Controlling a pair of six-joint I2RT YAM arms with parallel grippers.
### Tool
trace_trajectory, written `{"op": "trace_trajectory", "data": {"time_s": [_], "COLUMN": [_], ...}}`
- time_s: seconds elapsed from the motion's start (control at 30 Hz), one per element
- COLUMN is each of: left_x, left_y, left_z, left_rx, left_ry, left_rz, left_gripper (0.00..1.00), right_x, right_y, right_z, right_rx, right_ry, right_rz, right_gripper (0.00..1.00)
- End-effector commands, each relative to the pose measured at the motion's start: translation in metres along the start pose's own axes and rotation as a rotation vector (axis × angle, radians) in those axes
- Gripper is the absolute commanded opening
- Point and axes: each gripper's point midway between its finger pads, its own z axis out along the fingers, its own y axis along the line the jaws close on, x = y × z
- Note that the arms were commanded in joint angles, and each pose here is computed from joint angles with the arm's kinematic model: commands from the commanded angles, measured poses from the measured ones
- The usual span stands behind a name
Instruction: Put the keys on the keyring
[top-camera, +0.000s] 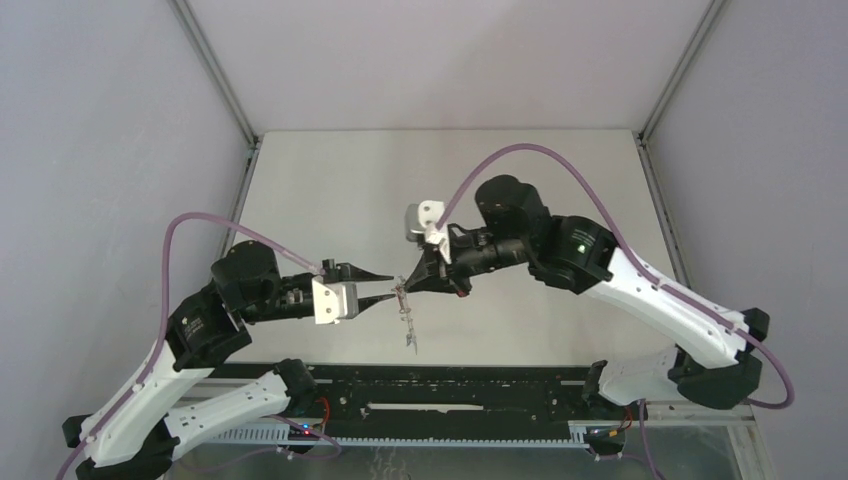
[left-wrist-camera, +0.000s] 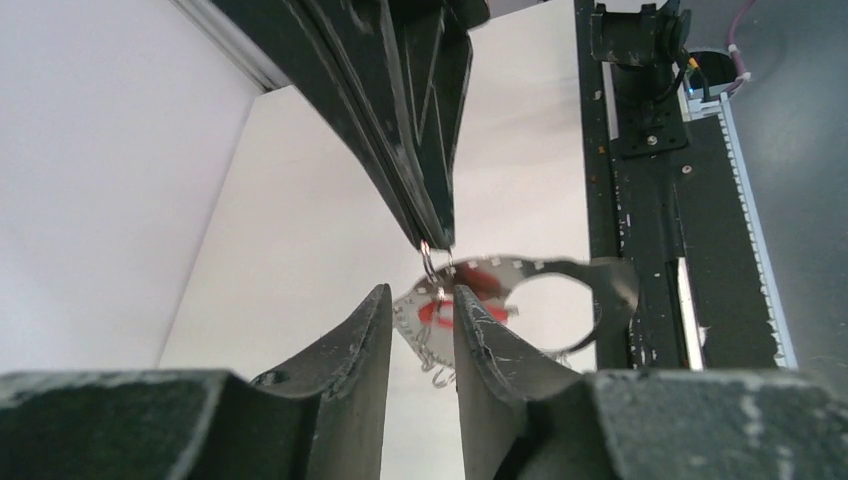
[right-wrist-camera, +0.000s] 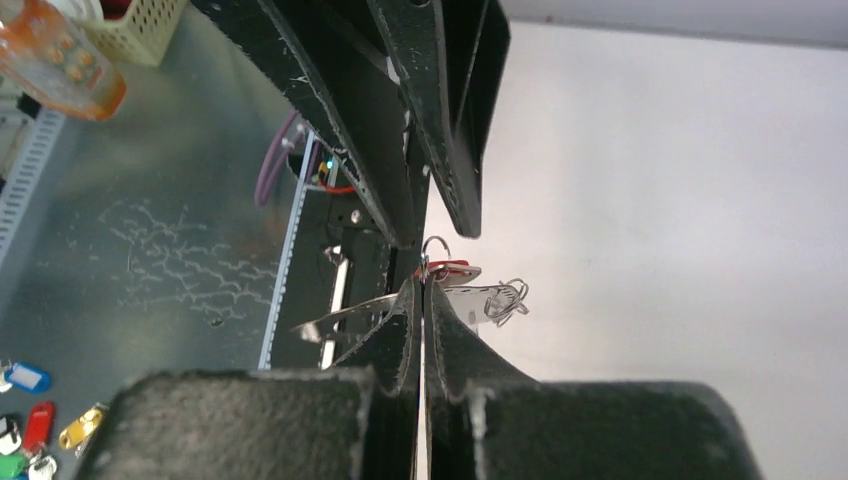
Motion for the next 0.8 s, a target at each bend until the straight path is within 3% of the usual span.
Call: {"op": "trace_trajectory", "data": {"time_s": [0.0,0.27,0.43,0.63,0.77], "left_x": [-0.016,-0.029,-0.036,-0.031,-0.03], "left_y": [0.012,0.015,0.022,0.027,0.022], "left_z": [-0.009,-0.009,-0.017,-0.029,-0.03], "left_rx": [-0.047,-0.055,-0.099,-0.15,-0.126], "left_ry": [-0.033,-0.087,-0.108,-0.075,-0.077], "left_rz": [0.097,0.143,0.247,0.315,0.327], "left_gripper": [0.32,0.3,0.28,0.42,0.45], "right_x": [-0.068,-0.071,-0.073,-0.074,-0.074], "right_y": [0.006,0.004,0.002,0.003,0.005], "right_z": [-0.031,-0.032,-0.034,-0.033,-0.03], "right_rx": [0.005,0.031,0.06,0.053,0.031], "right_ry": [-0.335,-0.443,-0.52,-0.531,-0.533], "right_rz": [-0.065,-0.018,-0.008,-0.017,-0.005], "right_gripper": [0.0,0.0,0.0,0.0,0.0]}}
